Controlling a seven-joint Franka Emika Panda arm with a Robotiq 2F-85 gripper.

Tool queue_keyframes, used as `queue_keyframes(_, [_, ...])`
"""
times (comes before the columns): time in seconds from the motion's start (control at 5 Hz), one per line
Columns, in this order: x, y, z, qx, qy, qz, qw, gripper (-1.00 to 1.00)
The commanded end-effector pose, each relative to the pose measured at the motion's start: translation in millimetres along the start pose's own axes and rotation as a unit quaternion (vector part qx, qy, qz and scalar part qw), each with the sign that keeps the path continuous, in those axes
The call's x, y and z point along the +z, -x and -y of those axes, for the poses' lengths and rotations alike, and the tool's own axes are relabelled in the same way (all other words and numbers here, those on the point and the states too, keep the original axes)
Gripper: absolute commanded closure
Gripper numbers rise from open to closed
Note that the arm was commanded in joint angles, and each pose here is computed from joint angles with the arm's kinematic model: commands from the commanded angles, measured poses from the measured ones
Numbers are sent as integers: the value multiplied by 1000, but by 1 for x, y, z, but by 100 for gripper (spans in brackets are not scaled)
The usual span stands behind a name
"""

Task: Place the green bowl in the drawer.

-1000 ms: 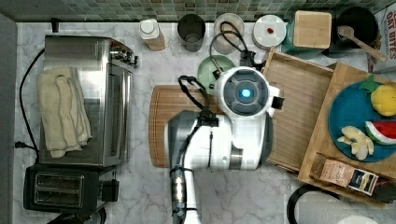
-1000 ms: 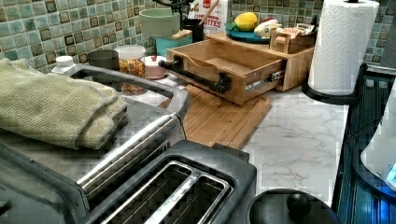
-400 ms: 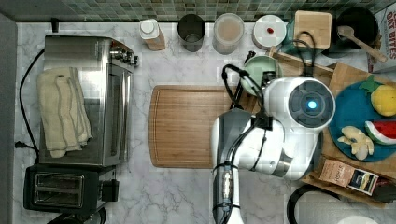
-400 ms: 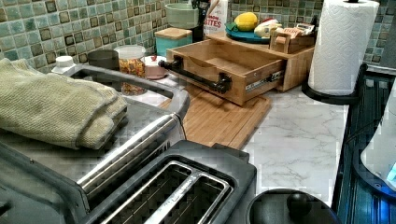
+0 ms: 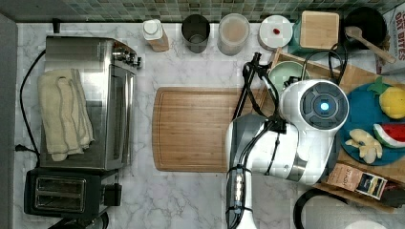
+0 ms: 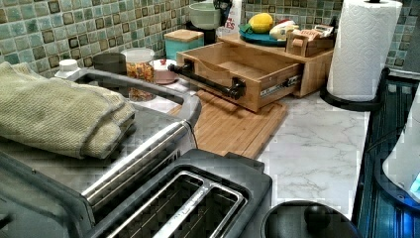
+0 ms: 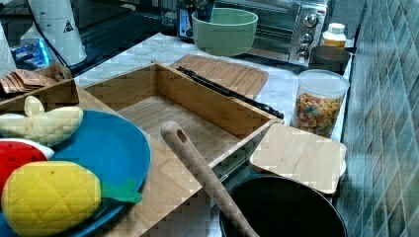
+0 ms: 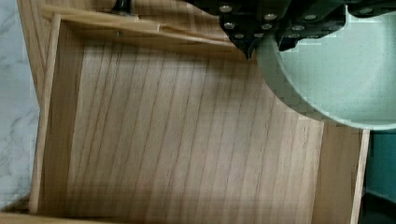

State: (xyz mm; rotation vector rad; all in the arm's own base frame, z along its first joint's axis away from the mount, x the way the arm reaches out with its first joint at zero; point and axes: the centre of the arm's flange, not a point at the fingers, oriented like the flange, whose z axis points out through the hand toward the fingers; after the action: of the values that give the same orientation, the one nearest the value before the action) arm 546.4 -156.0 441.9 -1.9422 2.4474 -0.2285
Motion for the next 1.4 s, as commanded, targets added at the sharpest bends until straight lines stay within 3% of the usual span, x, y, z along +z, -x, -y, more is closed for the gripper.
queue_keyframes(0.2, [-14, -80, 2, 67, -46, -10, 997, 100])
queue_keyframes(0.4, [1, -87, 1, 75, -29, -15, 997, 100])
queue_keyframes(0.8, [39, -73, -4, 108, 4, 3, 994, 100])
queue_keyframes(1.2, [97, -69, -35, 100, -10, 26, 995, 100])
queue_keyframes(1.4, [121, -67, -48, 89, -4, 19, 996, 100])
